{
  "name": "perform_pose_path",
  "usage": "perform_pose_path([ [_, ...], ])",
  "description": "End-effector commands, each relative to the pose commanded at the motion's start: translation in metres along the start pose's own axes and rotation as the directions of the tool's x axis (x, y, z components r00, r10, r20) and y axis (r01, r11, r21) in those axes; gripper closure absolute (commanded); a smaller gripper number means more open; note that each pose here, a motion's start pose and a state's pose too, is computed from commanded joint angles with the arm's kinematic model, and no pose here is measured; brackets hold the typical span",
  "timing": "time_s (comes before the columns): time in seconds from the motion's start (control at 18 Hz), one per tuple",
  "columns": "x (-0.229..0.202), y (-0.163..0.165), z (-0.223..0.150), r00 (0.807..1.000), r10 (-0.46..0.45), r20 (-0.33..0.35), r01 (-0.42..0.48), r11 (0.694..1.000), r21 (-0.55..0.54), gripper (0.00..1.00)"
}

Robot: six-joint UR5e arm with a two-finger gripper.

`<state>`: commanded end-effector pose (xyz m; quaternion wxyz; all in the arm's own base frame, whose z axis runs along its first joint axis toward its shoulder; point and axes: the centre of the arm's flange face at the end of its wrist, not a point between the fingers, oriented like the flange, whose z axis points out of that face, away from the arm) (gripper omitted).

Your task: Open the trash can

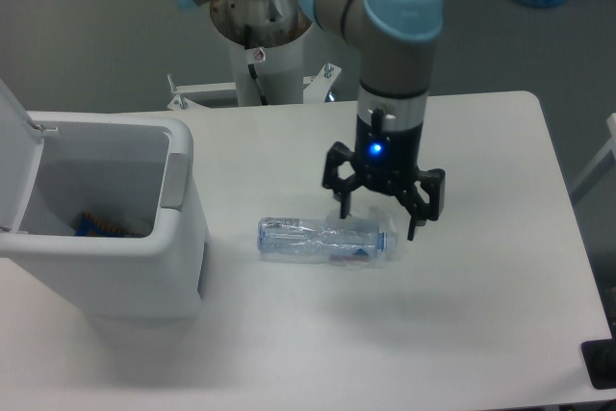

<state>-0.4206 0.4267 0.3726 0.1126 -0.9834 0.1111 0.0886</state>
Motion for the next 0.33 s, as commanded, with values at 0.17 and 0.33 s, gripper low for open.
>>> perform_pose_path([
  [0.17, -0.013, 0.041, 0.007, 0.998, 0.056, 0.003, -0.056, 0.994, -0.096, 0.00],
  [0.33, -0.018, 0.066, 0.010, 0.992, 0.118, -0.034, -0.121, 0.984, -0.132, 0.00],
])
